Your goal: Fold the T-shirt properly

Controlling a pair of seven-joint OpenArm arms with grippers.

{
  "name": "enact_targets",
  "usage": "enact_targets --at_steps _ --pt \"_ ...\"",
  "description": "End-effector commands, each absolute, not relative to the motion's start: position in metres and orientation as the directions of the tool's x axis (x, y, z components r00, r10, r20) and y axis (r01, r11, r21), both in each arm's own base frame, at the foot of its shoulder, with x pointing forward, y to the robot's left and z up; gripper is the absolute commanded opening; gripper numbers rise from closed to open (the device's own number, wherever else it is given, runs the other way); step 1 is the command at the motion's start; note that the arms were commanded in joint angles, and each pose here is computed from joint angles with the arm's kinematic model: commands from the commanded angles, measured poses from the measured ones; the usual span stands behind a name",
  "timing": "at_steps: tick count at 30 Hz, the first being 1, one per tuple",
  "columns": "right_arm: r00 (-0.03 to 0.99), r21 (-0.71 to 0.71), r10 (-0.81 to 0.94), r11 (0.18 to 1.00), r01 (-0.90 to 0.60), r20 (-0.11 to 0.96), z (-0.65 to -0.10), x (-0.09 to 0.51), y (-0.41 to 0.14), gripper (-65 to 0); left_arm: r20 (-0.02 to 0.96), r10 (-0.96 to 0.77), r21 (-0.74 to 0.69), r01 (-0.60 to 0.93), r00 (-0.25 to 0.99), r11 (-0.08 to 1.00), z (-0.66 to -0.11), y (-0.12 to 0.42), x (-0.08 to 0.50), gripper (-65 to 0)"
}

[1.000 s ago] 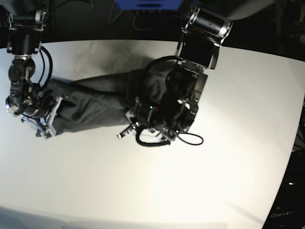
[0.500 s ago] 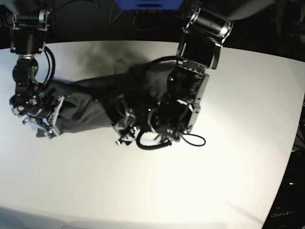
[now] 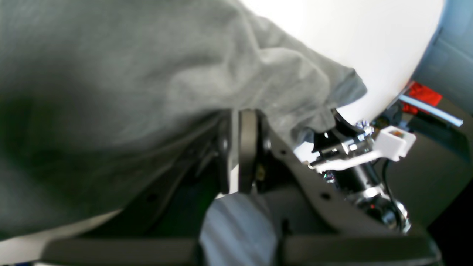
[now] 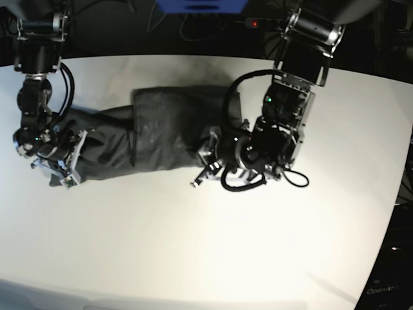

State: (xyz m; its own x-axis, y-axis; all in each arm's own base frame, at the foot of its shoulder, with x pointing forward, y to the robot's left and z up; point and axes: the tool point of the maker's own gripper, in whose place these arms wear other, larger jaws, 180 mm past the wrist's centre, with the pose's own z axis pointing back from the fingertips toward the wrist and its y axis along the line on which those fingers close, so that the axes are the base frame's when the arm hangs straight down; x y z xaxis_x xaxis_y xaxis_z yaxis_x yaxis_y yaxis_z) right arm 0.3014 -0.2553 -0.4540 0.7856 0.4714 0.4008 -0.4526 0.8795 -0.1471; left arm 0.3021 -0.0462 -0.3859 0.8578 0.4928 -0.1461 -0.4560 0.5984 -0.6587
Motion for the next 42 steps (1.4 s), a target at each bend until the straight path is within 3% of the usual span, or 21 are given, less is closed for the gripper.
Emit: enact_targets --at_steps 1,11,19,26,42 --pt "0.826 -0.082 0.513 0.857 -0.509 0.236 -0.486 0.257 -0.248 -64.0 -0.15 0.466 -0.69 -0.43 0.872 0.583 -0.373 -0.053 0.304 -61.4" --pt "0.823 -0.082 0.512 0.857 -0.509 0.244 -0.485 0.259 -0.248 -64.1 -0.285 0.36 -0.674 -0.452 0.889 0.584 -0.375 -0.059 0.269 -61.4" --pt "0.824 -0.085 0.511 0.858 -0.507 0.245 -0.485 0.26 -0.249 -64.1 -0.246 0.433 -0.67 -0.475 0.867 0.571 -0.373 -0.016 0.273 -61.5" --pt "0.824 -0.082 0.509 0.859 -0.506 0.247 -0.485 0.26 -0.248 -64.1 -0.277 0.423 -0.649 -0.492 0.863 0.58 -0.378 -0.011 0.269 -61.5" --pt "0.824 -0.086 0.509 0.859 -0.505 0.249 -0.484 0.26 -0.249 -64.3 -0.124 0.438 -0.421 -0.447 0.89 0.789 -0.449 0.006 0.269 -61.6"
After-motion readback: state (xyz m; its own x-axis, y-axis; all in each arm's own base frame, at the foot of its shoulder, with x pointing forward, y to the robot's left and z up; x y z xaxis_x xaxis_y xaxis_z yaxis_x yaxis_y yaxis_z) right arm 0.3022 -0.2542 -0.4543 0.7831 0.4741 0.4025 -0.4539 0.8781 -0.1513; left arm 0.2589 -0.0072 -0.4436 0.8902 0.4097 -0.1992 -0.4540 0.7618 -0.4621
